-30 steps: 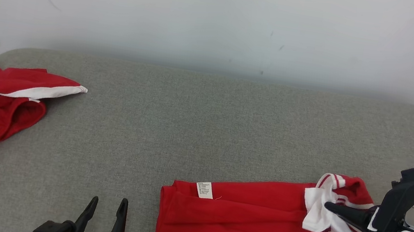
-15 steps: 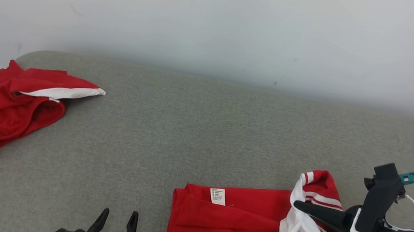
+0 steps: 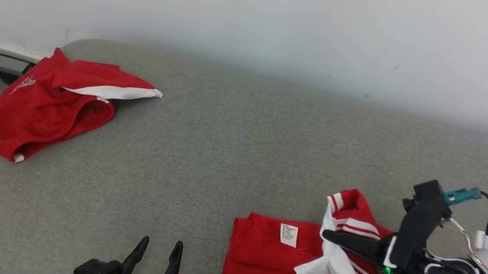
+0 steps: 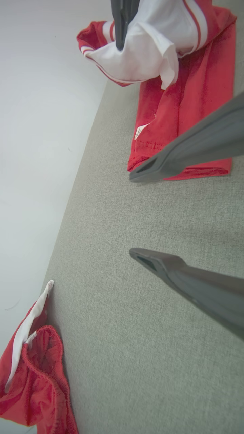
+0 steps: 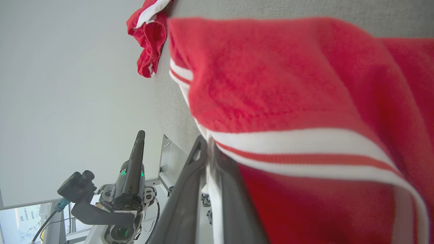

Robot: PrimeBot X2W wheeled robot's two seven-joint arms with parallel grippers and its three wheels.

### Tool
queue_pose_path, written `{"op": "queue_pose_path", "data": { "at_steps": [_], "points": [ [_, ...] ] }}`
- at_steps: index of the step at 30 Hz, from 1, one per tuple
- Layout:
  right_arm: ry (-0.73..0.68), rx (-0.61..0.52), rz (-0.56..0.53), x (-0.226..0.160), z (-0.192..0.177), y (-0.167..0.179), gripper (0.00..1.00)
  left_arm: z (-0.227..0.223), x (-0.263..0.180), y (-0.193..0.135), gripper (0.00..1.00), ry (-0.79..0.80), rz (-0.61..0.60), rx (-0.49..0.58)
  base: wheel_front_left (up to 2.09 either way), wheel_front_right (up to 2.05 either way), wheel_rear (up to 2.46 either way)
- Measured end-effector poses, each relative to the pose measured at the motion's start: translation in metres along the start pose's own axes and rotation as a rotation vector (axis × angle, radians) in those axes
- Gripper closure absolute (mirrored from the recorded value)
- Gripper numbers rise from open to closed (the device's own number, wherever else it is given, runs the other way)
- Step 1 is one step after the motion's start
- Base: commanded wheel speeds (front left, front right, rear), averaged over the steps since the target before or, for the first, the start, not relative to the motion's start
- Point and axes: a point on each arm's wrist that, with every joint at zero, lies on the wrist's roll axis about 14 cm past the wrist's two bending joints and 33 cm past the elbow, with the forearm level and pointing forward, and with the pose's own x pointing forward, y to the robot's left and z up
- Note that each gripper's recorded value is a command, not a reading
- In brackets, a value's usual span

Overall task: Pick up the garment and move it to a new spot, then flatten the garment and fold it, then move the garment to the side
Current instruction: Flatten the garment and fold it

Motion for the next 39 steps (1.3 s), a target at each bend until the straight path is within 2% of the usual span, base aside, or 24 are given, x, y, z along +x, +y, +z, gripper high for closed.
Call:
{"op": "queue_pose_path", "data": {
  "at_steps": [8,20,29,38,39],
  "points": [
    [0.086,-0.050,-0.031,0.027,-0.009,0.005,1.00,0.001,0.001,0.011,0.00,0.002,0.037,0.003,0.00,0.00,0.00],
    [0.161,-0.057,-0.051,0.051,-0.025,0.004,1.00,-0.003,0.000,0.018,0.00,0.016,0.062,0.001,0.00,0.00,0.00],
    [0.156,-0.087,-0.109,0.059,-0.022,-0.006,1.00,-0.004,-0.001,0.017,0.00,0.018,0.063,-0.009,0.00,0.00,0.00],
    [0.162,-0.094,-0.116,0.067,-0.021,-0.006,1.00,-0.001,-0.002,0.016,0.00,0.005,0.067,-0.045,0.00,0.00,0.00],
    [0.163,-0.092,-0.116,0.068,-0.022,-0.005,0.64,-0.001,-0.003,0.016,0.00,0.003,0.068,-0.045,0.00,0.00,0.00]
  ]
}}
